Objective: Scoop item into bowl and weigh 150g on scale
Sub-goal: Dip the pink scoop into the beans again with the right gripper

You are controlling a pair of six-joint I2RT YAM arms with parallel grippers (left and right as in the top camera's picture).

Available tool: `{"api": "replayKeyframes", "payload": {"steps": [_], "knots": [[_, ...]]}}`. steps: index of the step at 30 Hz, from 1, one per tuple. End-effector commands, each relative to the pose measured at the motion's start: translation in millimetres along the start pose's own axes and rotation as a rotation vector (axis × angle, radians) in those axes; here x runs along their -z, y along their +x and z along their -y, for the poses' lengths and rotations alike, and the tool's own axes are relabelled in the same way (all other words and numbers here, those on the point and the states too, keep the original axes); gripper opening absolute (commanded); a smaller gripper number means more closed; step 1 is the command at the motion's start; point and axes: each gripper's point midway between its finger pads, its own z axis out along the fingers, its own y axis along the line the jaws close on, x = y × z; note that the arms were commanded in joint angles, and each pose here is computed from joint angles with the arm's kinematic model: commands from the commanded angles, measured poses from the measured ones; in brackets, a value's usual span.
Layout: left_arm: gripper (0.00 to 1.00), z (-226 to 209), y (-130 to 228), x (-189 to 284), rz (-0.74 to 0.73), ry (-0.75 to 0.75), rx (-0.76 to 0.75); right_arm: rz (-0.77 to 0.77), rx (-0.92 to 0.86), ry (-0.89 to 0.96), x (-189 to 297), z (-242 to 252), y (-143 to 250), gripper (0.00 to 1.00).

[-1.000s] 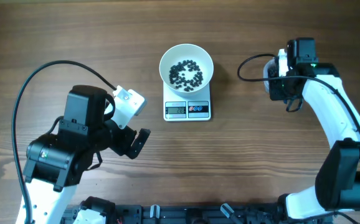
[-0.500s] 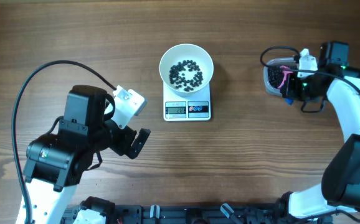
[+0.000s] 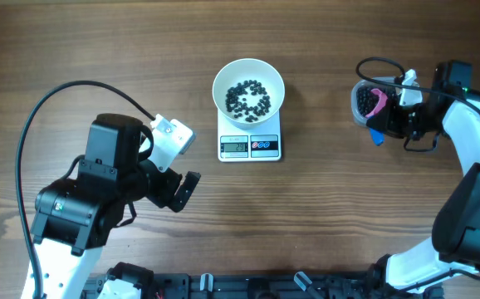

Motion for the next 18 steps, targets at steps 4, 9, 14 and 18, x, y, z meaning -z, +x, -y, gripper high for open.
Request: {"api": "replayKeyframes", "payload": {"steps": [4, 9, 14, 18], "knots": [[1.00, 0.4, -7.7, 4.7, 0.026, 0.009, -0.019, -0.069, -0.106, -0.033, -12.1, 20.8, 18.1, 0.04], [1.00, 0.4, -7.7, 4.7, 0.026, 0.009, -0.019, -0.052, -0.207, -0.025, -1.7, 39.0, 19.2, 0.04], [1.00, 0.3, -7.7, 4.7, 0.025, 0.008, -0.019, -0.024, -0.256, -0.057, 5.5, 45.5, 16.4, 0.04], [1.00, 0.3, -7.7, 4.7, 0.025, 0.008, -0.019, -0.002, -0.277, -0.094, 10.5, 47.0, 13.8, 0.04]]}}
